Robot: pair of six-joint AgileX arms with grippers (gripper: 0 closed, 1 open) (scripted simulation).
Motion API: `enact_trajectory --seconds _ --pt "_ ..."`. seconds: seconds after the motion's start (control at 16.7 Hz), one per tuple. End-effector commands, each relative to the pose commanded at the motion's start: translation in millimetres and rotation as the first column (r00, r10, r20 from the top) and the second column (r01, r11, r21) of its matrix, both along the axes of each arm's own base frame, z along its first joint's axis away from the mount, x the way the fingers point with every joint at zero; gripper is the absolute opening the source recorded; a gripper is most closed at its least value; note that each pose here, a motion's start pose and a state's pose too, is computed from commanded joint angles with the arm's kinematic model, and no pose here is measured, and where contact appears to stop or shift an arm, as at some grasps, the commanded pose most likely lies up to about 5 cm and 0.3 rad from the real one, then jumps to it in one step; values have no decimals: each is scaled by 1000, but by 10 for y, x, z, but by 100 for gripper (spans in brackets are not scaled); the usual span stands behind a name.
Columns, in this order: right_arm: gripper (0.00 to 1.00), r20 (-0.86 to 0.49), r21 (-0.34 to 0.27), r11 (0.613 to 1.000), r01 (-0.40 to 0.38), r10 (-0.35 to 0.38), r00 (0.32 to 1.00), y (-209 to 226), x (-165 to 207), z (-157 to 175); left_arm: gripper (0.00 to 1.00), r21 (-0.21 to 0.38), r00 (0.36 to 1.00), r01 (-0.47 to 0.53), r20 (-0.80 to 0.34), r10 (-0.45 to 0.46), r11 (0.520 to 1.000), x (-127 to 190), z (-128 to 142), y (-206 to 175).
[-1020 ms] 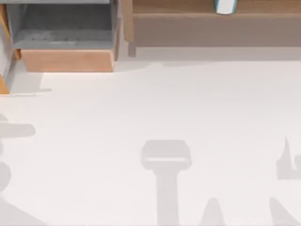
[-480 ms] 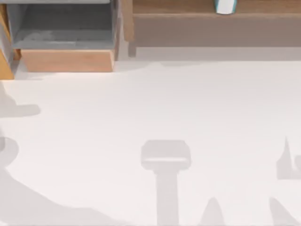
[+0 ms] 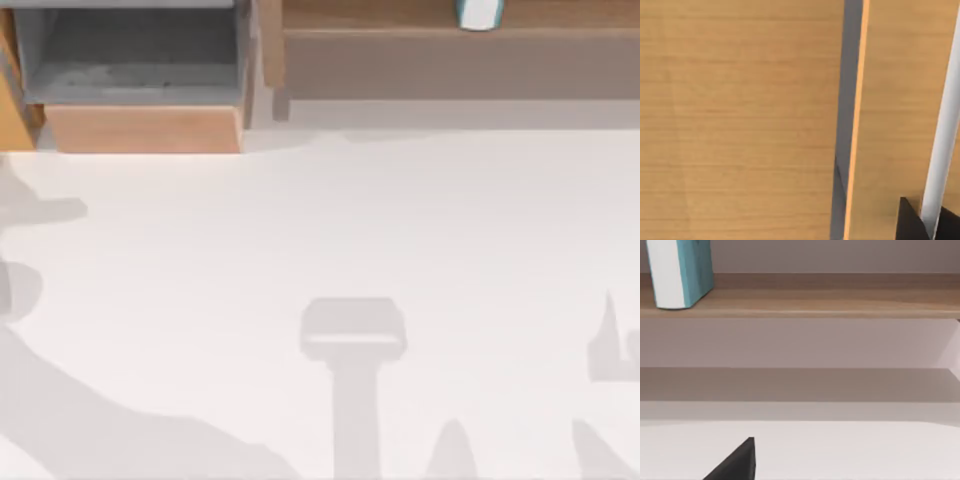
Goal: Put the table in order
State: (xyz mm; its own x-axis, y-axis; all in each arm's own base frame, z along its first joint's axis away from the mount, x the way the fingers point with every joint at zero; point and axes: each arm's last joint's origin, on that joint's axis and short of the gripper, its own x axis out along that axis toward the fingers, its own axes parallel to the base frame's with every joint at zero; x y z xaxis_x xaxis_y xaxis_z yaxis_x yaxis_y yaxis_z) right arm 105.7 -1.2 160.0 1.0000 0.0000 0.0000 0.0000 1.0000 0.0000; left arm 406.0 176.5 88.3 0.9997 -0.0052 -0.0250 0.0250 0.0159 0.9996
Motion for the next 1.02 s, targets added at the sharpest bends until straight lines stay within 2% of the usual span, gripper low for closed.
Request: enact_trajectory --seconds 0.24,0.54,1.02 --pt "100 0 0 1000 0 0 1000 0 0 0 0 -6 1000 7 0 -7 1000 289 7 -31" --pt "100 0 0 1000 0 0 1000 0 0 0 0 -7 1000 8 0 -8 1000 336 12 -42" --pt "100 0 0 1000 0 0 1000 0 0 0 60 -7 1000 8 0 -8 1000 336 12 -42"
